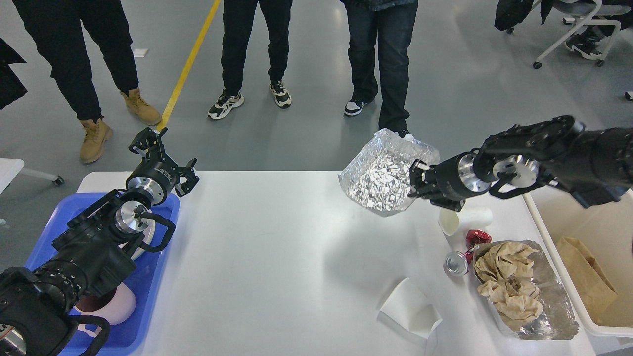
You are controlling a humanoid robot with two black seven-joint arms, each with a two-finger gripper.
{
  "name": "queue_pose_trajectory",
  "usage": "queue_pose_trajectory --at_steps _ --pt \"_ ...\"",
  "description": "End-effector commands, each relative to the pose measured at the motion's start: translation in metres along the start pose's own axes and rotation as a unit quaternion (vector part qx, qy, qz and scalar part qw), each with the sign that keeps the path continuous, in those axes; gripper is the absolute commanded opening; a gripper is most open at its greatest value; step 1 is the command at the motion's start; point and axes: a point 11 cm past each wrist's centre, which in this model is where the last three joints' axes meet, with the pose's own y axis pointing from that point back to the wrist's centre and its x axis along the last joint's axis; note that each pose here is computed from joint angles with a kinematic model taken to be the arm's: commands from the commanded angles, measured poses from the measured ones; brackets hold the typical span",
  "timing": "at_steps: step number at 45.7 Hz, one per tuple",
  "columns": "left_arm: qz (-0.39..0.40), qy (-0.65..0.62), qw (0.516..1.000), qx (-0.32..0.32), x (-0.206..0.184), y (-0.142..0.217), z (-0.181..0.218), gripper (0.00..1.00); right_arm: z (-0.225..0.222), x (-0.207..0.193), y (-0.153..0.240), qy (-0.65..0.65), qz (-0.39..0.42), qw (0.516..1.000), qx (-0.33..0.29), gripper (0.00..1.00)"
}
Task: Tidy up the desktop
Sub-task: 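Lift the crumpled foil and drop it into the white bin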
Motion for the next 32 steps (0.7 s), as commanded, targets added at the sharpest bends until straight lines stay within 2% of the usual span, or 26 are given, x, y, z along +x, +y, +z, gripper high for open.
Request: queue_pose_trajectory --at_steps 1,9,13,17,24,32 --pt "0.000 0.000 1.000 0.000 0.000 0.000 0.000 0.97 -0.032 0.034 0.072 0.020 0.017 0.999 0.031 0.00" --pt "0.000 -0.001 1.000 0.000 0.000 0.000 0.000 0.97 -0.076 0.061 0.168 0.067 0.041 0.995 0.064 0.00" --pt "0.000 0.000 1.000 0.000 0.000 0.000 0.000 0.97 -0.086 0.065 0.194 0.082 0.049 0.993 0.071 0.00" --pt "0.000 -0.001 1.000 0.000 0.000 0.000 0.000 0.97 -0.082 0.071 0.201 0.086 0.063 0.992 0.064 0.00" --pt "0.001 0.000 1.000 0.000 0.000 0.000 0.000 0.97 -0.043 0.099 0.194 0.071 0.112 0.991 0.014 0.00" --pt "0.000 0.000 1.000 0.000 0.000 0.000 0.000 0.97 0.064 0.147 0.163 -0.006 0.182 0.982 -0.059 0.00"
